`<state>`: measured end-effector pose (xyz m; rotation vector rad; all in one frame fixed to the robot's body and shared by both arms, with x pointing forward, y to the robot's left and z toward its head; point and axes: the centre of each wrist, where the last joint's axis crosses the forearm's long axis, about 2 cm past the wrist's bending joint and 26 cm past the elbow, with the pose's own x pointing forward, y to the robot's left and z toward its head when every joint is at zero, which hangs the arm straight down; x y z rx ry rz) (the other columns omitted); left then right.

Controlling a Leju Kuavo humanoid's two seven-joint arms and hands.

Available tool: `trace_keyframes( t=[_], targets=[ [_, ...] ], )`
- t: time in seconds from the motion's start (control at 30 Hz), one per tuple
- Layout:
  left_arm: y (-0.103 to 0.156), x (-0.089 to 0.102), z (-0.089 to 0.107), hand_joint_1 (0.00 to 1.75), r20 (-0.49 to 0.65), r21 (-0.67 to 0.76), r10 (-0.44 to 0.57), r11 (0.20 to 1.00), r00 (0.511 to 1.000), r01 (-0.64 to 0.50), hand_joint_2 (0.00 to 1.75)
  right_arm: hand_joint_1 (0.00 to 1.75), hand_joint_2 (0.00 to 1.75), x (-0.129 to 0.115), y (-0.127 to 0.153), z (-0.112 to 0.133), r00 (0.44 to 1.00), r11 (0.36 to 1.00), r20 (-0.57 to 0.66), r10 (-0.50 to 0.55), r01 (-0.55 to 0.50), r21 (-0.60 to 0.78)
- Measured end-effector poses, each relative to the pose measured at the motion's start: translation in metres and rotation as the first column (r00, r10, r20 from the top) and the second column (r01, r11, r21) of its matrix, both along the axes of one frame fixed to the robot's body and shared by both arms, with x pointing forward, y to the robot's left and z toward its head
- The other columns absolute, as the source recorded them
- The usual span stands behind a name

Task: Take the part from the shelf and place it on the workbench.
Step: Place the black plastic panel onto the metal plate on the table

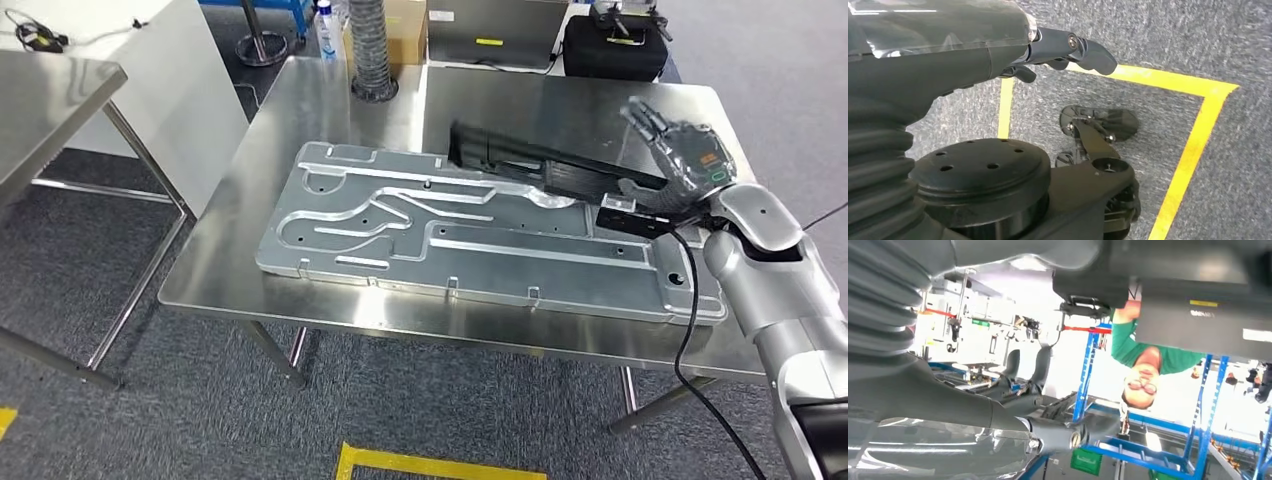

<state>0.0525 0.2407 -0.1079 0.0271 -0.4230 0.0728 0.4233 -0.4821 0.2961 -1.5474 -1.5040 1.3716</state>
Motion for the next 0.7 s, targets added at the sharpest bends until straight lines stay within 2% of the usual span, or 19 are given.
trace_keyframes(
  t=[0.4,0.7],
  targets=[
    [-0.0022,0.0009,0.0003,0.0,-0.004,-0.01,0.005,1.0,1.0,-0.005,0.0,0.0,0.0,0.0024,0.0041,-0.0037,1.0,1.0,-0.007,-0.009,0.009,-0.008],
    [-0.0029,0.0005,0.0003,0.0,-0.05,-0.034,0.021,0.999,0.999,-0.023,0.0,0.0,0.0,0.0018,0.0054,-0.0058,1.0,1.0,-0.011,-0.009,0.008,-0.009]
  ],
)
